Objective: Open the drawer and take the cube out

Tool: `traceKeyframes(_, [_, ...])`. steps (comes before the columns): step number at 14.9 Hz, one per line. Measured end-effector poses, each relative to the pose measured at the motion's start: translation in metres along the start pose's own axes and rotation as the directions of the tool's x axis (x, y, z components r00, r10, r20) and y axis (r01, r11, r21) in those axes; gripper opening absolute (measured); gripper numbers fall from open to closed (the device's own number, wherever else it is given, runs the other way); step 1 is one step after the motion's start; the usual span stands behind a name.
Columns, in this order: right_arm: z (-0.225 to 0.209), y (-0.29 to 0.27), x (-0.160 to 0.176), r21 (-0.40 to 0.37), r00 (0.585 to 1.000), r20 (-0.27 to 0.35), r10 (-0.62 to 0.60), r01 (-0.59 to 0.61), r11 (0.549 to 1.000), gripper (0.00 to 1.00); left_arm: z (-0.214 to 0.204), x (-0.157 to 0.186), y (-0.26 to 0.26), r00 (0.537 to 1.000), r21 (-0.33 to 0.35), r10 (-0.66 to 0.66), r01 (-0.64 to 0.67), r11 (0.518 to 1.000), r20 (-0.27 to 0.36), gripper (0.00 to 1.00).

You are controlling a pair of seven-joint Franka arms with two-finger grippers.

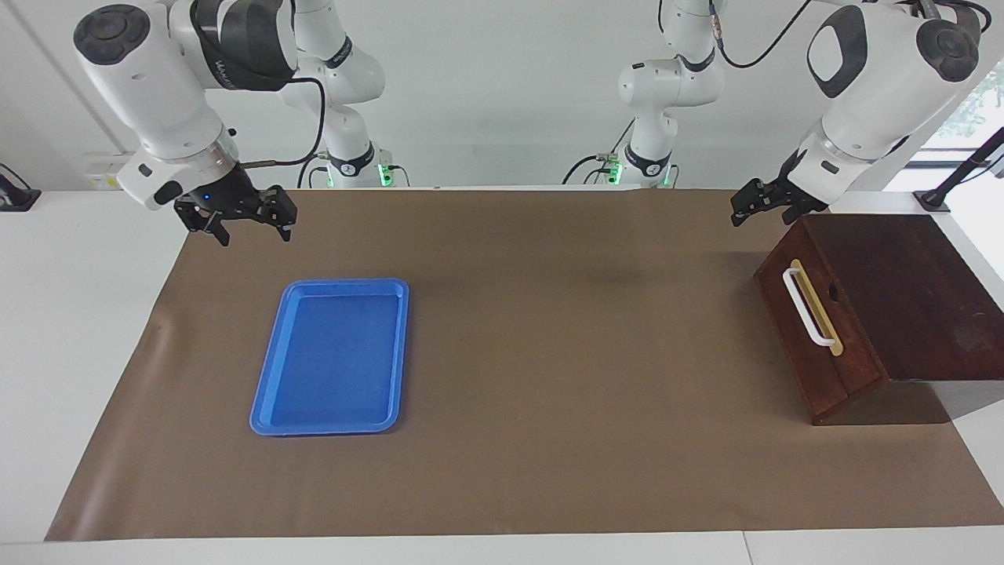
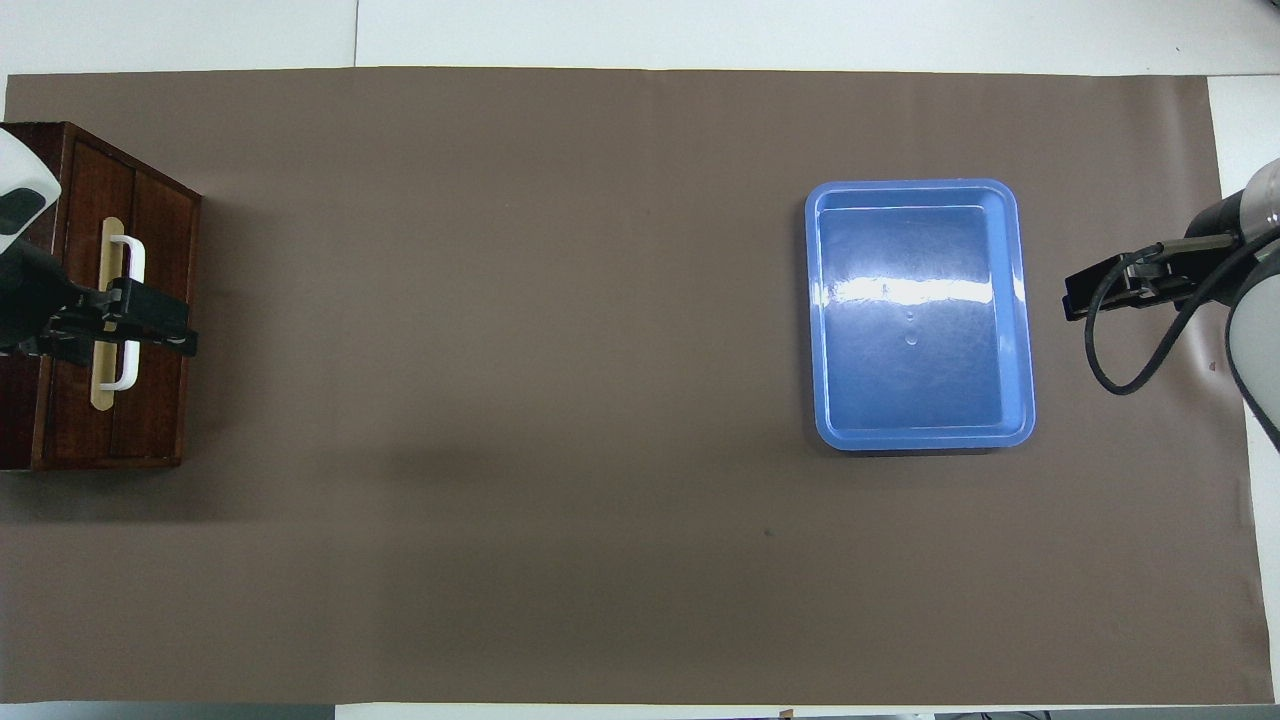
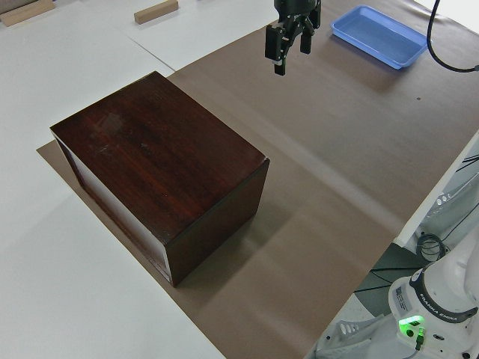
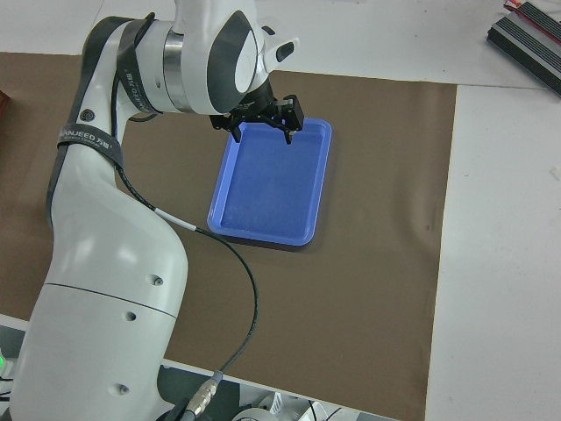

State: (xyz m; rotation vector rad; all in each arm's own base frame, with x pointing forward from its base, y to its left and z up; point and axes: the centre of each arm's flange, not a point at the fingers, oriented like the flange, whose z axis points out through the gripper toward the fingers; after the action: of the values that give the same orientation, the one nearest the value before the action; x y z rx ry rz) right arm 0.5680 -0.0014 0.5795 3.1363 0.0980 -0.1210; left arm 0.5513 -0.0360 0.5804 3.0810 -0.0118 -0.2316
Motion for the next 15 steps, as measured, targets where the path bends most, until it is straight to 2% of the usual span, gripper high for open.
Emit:
traceKeyframes(2, [0.000, 0.006, 0.000, 0.001, 1.000, 0.000, 0.011, -0.011, 1.000, 1.00, 0.002, 0.006, 0.000, 0.999, 0.021, 0.004, -0.003, 1.000, -0.036, 1.00])
traceKeyframes(6, [0.000, 0.033, -0.003, 0.004, 0.998, -0.004, 0.059, -0.058, 0.998, 1.00, 0.028, 0.020, 0.004, 0.996, 0.181, 0.053, -0.040, 0.983, -0.071, 1.00])
traceKeyframes(10, [-0.005, 0.034, 0.003, 0.003, 0.993, -0.055, 0.107, -0.107, 0.994, 1.00, 0.079, 0.043, 0.013, 0.996, 0.322, 0.031, -0.003, 0.947, -0.083, 1.00])
traceKeyframes(12, [-0.006, 0.033, 0.004, 0.008, 0.982, -0.065, 0.177, -0.177, 0.984, 1.00, 0.110, 0.054, 0.017, 0.994, 0.376, 0.046, -0.005, 0.927, -0.099, 1.00])
traceKeyframes(15, [-0.004, 0.029, 0.005, 0.018, 0.936, -0.060, 0.346, -0.346, 0.938, 1.00, 0.136, 0.061, 0.015, 0.989, 0.427, 0.093, -0.033, 0.904, -0.119, 1.00])
